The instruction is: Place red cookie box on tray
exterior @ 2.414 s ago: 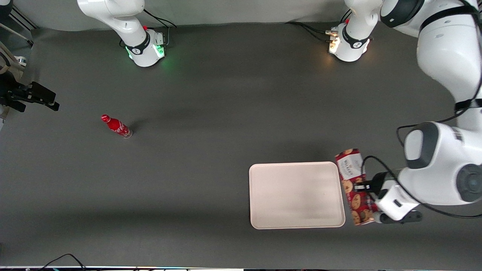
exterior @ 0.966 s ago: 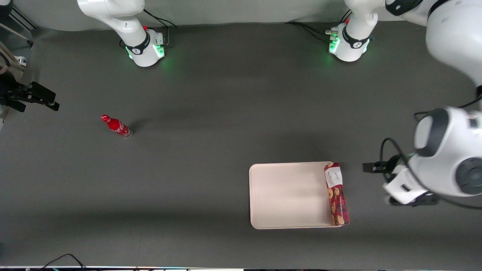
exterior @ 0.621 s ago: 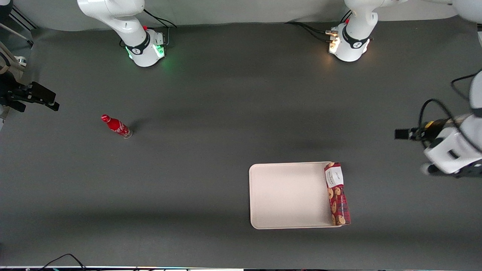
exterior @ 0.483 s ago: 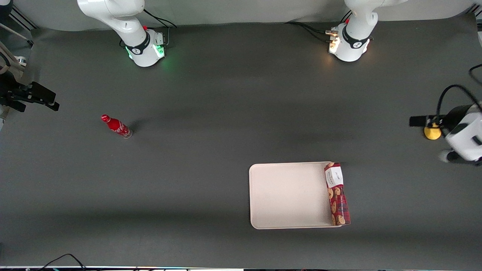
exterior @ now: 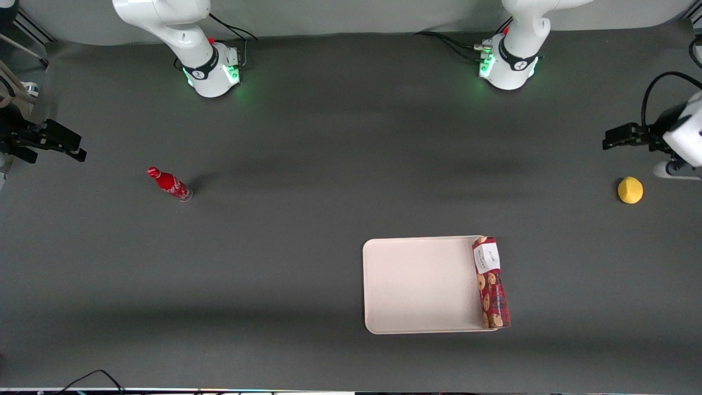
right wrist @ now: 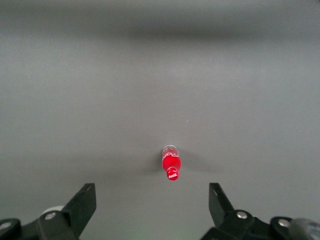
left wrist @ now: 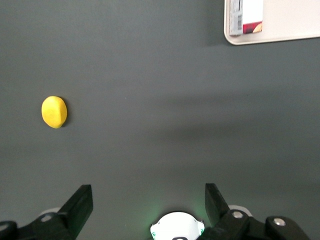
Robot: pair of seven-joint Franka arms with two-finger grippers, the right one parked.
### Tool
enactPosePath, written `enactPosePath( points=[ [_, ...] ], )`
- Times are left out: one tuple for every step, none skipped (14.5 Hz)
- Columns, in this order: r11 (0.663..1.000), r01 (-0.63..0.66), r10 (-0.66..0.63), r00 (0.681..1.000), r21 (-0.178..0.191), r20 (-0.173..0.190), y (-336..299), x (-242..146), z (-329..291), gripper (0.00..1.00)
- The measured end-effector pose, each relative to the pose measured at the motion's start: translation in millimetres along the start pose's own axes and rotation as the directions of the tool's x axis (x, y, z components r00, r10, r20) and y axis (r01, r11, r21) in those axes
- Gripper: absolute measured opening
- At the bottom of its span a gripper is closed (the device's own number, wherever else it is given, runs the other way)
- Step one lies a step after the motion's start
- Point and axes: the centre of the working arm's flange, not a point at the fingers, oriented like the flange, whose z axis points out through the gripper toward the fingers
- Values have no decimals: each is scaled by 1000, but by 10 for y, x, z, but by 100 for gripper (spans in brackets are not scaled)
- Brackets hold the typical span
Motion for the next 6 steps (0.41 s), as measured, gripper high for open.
enactPosePath(
  points=[
    [1000,-3,3,1000,5,-14,29,-75,9,100],
    [1000,-9,9,999,11,-32,67,-107,-34,100],
    [1000,-15,16,999,17,-49,100,-103,-83,100],
    [1000,-20,21,998,22,-61,124,-83,-117,100],
    [999,-23,24,998,24,-66,135,-58,-135,100],
    [999,-24,26,997,25,-67,139,-33,-142,100]
  ],
)
